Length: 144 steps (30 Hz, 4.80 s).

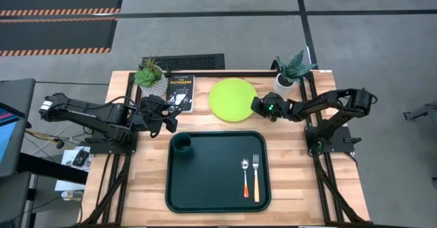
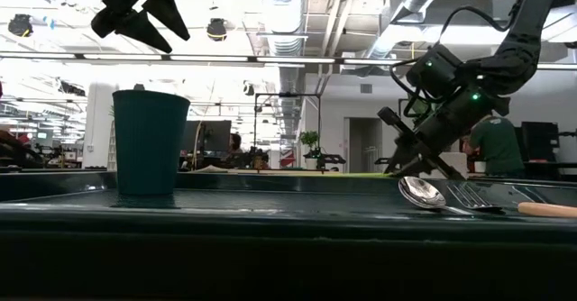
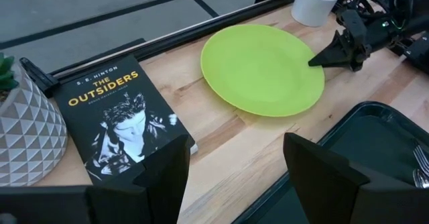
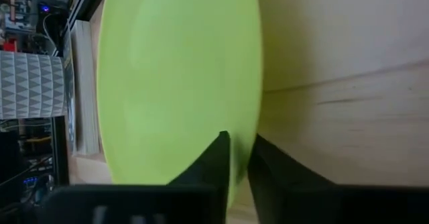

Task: Pick and place plate/cup/fork/spoon on tray
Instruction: Put the yellow green plate onto the black tray

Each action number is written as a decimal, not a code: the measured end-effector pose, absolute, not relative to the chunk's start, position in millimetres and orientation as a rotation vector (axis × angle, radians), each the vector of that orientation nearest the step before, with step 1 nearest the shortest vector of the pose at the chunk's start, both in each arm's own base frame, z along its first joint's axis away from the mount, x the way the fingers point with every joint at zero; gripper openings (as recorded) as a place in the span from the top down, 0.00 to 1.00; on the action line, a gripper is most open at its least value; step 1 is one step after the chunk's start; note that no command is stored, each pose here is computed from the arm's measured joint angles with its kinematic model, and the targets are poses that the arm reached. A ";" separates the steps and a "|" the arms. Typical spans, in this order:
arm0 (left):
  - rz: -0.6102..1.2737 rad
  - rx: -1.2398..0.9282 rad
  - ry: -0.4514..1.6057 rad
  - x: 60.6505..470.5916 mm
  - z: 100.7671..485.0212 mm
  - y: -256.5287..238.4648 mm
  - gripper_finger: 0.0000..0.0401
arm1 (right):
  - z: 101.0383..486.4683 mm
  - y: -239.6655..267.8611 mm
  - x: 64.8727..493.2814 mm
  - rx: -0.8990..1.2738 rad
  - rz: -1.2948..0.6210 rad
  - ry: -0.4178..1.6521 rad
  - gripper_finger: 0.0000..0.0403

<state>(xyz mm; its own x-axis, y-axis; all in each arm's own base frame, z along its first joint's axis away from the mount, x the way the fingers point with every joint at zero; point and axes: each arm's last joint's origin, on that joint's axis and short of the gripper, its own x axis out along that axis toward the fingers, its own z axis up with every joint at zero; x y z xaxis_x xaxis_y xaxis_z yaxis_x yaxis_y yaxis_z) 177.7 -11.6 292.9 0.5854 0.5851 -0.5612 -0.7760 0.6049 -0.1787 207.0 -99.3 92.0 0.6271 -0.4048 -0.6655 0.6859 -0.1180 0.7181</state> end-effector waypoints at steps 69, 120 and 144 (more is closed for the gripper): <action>0.823 -0.434 0.482 177.7 292.8 -11.7 0.43 | 197.2 16.1 199.2 1.218 -0.193 0.197 0.99; 0.833 -0.412 0.485 176.9 292.6 -11.2 0.43 | 160.8 103.9 311.1 1.206 -0.204 0.688 0.98; 0.836 -0.403 0.484 176.9 292.7 -11.1 0.43 | 127.5 98.1 328.7 1.267 -0.209 0.679 0.96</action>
<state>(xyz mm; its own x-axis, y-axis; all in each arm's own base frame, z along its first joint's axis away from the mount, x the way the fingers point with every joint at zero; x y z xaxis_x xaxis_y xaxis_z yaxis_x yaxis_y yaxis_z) 176.9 -11.1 292.7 0.5744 0.6024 -0.5542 -0.7805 0.6072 -0.1490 328.7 98.1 127.5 0.7888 0.2170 -0.5751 0.5026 0.3108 0.8067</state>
